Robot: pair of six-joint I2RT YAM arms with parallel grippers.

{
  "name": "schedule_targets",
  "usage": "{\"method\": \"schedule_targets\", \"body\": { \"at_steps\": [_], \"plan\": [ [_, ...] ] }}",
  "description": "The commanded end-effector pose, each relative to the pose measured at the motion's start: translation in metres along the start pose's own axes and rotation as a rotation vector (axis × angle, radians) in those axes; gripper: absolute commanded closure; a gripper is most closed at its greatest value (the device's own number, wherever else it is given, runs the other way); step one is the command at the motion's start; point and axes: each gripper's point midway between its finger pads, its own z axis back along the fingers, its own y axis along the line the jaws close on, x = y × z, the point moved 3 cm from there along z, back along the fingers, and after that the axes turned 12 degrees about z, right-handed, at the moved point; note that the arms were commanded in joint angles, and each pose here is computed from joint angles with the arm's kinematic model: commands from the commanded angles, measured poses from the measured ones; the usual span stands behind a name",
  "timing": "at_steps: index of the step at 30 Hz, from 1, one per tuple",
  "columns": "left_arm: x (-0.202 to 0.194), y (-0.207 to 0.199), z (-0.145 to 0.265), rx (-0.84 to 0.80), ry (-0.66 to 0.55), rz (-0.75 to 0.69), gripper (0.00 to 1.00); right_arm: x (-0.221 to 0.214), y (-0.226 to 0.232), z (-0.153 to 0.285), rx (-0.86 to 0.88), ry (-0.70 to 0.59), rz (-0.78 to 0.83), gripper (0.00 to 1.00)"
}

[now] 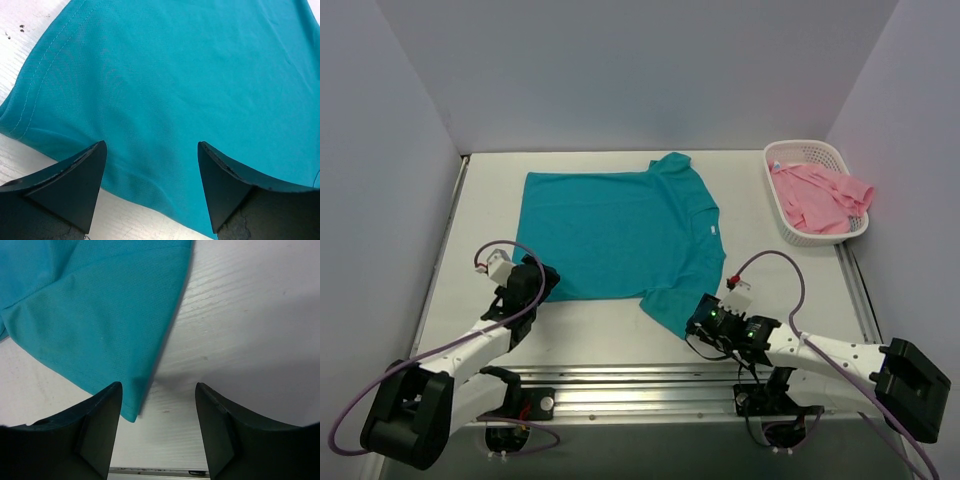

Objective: Fold and stack the t-shirts
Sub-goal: Flatten the tshirt out

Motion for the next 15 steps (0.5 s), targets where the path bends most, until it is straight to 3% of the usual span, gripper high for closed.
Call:
{"method": "schedule_targets", "body": {
  "at_steps": [1,11,15],
  "plan": [
    [0.009,-0.014,0.003,-0.026,-0.033,0.021,0.18,0.002,0.014,-0.005,0.033,-0.018,-0.013,0.45],
    [0.006,-0.004,0.004,-0.004,-0.034,0.031,0.18,-0.004,0.022,-0.012,0.049,-0.015,-0.011,0.62],
    [0.005,-0.001,0.004,0.004,-0.031,0.040,0.18,-0.004,0.023,-0.012,0.052,-0.018,-0.010,0.76]
  ]
}}
